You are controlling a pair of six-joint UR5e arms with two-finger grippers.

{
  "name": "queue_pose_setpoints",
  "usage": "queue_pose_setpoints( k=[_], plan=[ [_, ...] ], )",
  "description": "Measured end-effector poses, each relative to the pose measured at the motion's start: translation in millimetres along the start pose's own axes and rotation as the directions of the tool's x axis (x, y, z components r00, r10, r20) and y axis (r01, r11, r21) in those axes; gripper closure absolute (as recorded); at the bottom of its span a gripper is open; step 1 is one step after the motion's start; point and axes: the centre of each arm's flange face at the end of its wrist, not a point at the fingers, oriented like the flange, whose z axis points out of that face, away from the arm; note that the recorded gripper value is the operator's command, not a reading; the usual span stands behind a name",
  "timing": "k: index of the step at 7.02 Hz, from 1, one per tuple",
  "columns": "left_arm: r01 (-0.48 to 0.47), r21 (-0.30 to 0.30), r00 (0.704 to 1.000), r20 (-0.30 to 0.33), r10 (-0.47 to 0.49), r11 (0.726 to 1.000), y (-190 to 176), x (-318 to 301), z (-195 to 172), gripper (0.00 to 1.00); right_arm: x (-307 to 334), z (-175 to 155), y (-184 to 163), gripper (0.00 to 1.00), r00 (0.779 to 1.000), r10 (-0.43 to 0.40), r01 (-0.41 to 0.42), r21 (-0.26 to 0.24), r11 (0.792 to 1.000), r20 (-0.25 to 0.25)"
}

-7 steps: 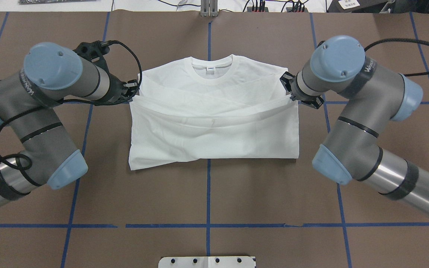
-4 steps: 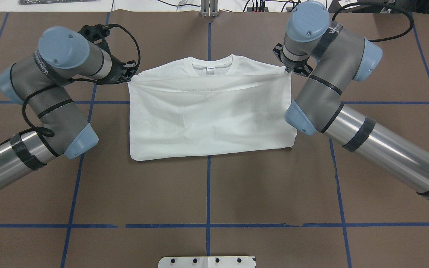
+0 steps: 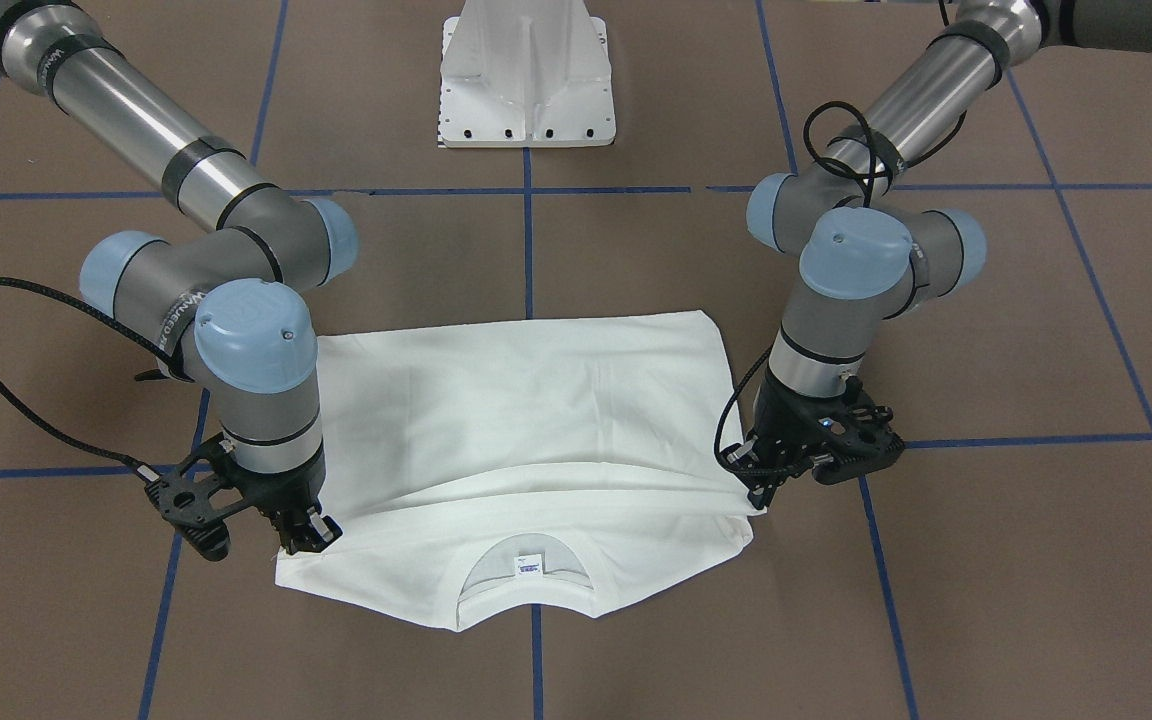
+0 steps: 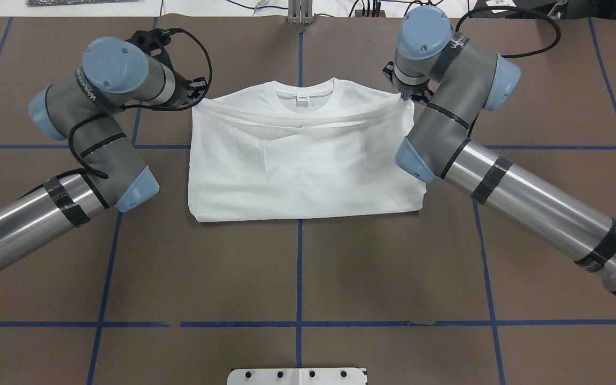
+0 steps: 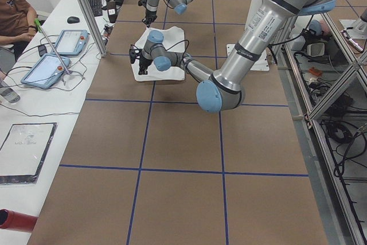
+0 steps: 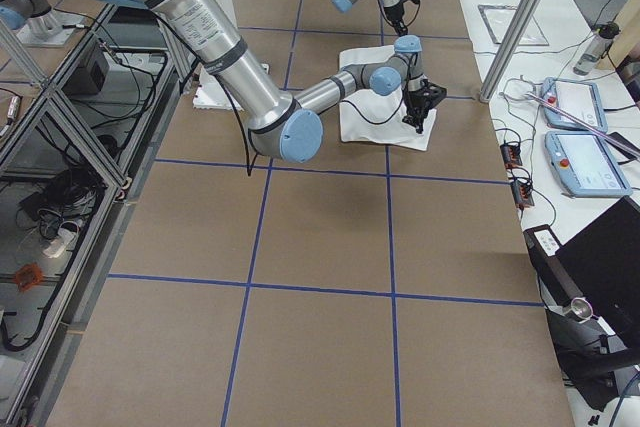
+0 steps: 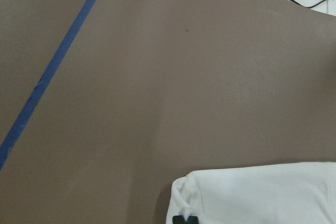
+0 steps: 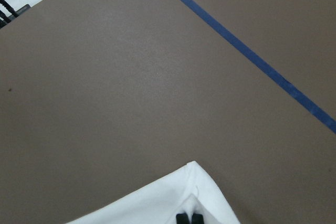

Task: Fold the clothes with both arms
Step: 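Release the hem and raise both grippers away from the folded shirt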

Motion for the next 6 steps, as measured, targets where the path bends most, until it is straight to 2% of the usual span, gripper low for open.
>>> queue_pose_setpoints(
  k=[1, 2, 3, 4, 6],
  plan=[
    [-0.003, 0.002, 1.000, -0.007, 0.003, 1.000, -0.8, -0.9, 4.5, 1.00, 0.9, 4.1, 0.3, 1.00, 1.000, -0.001, 0.001, 0.001, 1.000, -0.007],
    [-0.006, 0.003, 1.000, -0.011, 0.006, 1.000, -1.4, -2.7, 10.9, 0.57, 0.5, 4.8, 0.5, 0.52, 1.000, -0.002, 0.002, 0.000, 1.000, -0.009],
    [-0.011, 0.003, 1.000, -0.014, 0.011, 1.000, -1.7, -3.7, 15.6, 0.49, -0.3, 3.8, 1.1, 0.01, 1.000, -0.003, 0.003, 0.000, 1.000, -0.006],
    [-0.032, 0.004, 0.999, -0.016, 0.032, 0.999, -2.9, -3.8, 16.6, 0.48, 0.7, -1.6, -0.3, 0.00, 1.000, -0.001, 0.001, 0.001, 1.000, 0.007],
    [-0.085, 0.012, 0.996, -0.025, 0.086, 0.996, -9.3, -5.5, 10.9, 0.48, 26.4, -33.3, -7.9, 0.00, 0.996, 0.001, 0.000, -0.020, 1.000, 0.089]
  ],
)
